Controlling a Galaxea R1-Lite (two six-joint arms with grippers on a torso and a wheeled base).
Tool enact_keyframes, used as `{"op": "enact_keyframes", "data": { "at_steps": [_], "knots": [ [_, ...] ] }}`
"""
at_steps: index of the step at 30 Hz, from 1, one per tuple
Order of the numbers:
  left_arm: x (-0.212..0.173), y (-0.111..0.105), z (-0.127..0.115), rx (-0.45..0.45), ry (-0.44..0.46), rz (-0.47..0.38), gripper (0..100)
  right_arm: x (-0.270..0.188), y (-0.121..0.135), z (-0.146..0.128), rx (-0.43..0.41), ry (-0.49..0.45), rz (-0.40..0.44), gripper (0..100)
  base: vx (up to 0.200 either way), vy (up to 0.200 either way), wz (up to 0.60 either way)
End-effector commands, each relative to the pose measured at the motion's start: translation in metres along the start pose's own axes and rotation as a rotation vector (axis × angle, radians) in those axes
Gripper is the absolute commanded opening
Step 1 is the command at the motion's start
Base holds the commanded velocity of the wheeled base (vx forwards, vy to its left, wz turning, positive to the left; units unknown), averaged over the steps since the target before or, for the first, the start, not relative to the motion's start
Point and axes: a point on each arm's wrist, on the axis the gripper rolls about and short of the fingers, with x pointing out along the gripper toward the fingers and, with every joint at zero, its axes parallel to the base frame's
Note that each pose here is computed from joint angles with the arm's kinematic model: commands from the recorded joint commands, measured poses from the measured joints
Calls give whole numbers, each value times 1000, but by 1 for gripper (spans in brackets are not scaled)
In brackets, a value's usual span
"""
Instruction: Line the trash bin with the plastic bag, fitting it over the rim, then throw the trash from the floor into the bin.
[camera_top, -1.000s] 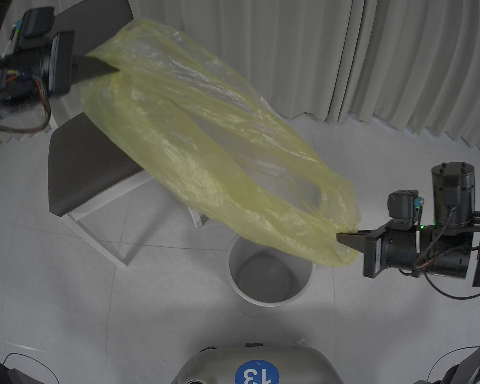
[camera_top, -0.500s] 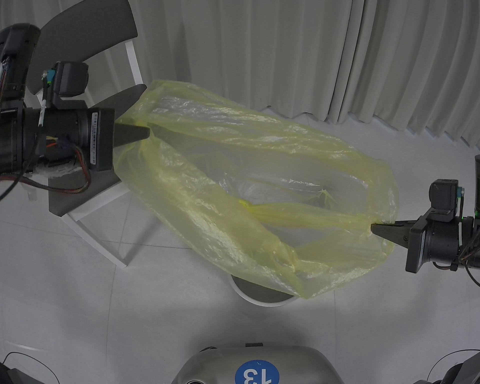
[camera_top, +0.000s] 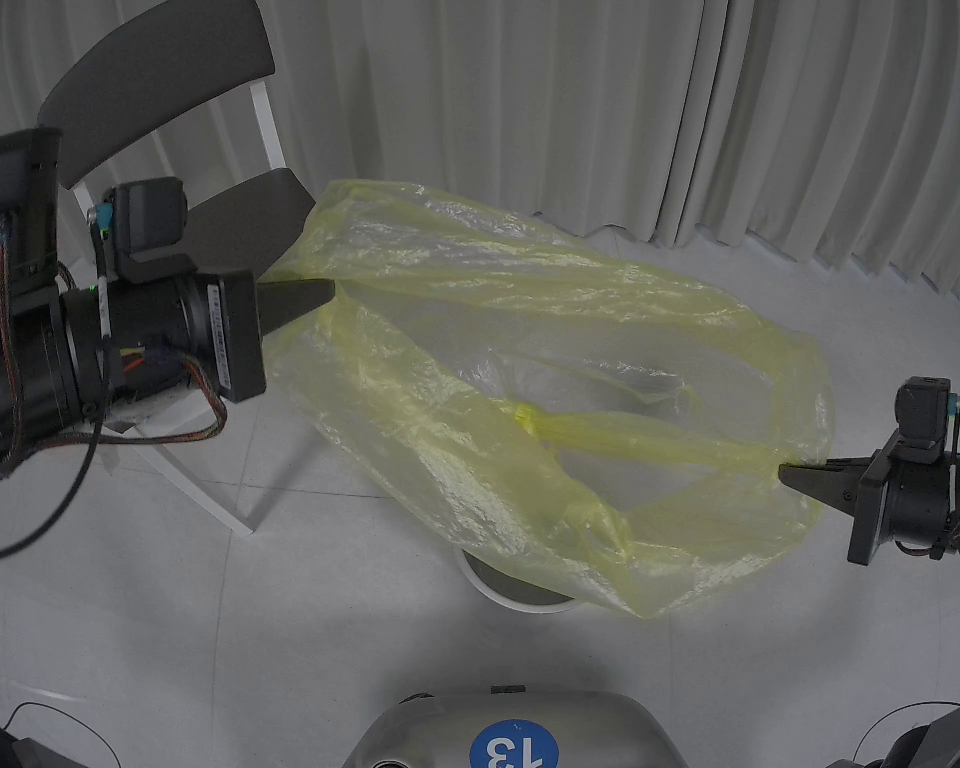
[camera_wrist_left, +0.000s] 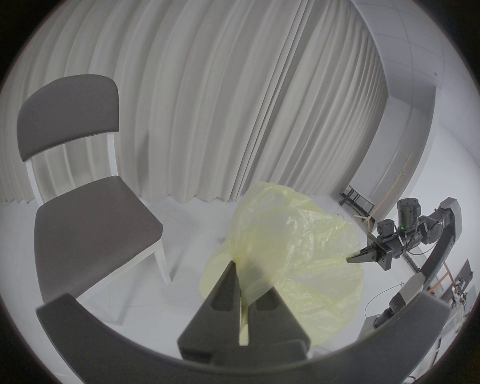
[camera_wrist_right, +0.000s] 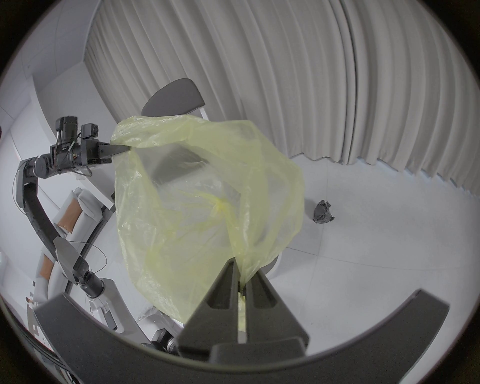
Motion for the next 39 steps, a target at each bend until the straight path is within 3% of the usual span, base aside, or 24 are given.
{"op": "enact_keyframes", "data": {
  "at_steps": [1, 5, 12, 22, 28, 34, 39],
  "knots": [
    [-3, 0, -15, -7, 7, -2, 0, -17, -8, -1, 20, -43, -39, 0, 0, 0, 0],
    [-4, 4, -26, -84, 11, 6, 0, -14, -11, -4, 27, -36, -47, 0, 0, 0, 0],
    [3, 6, -46, -153, -146, -45, 0, -14, -16, -3, 40, -40, -73, 0, 0, 0, 0],
    [43, 10, -78, -277, -129, -70, 0, -2, -18, 14, 33, -38, -56, 0, 0, 0, 0],
    [57, 11, -88, -283, -97, -73, 0, 10, -18, 23, 29, -29, -54, 0, 0, 0, 0],
    [76, 13, -101, -357, -55, -100, 0, 31, -20, 17, -1, 46, -56, 0, 0, 0, 0],
    [87, 13, -108, -362, -61, -108, 0, 32, -21, 20, -3, 89, -60, 0, 0, 0, 0]
  ]
}}
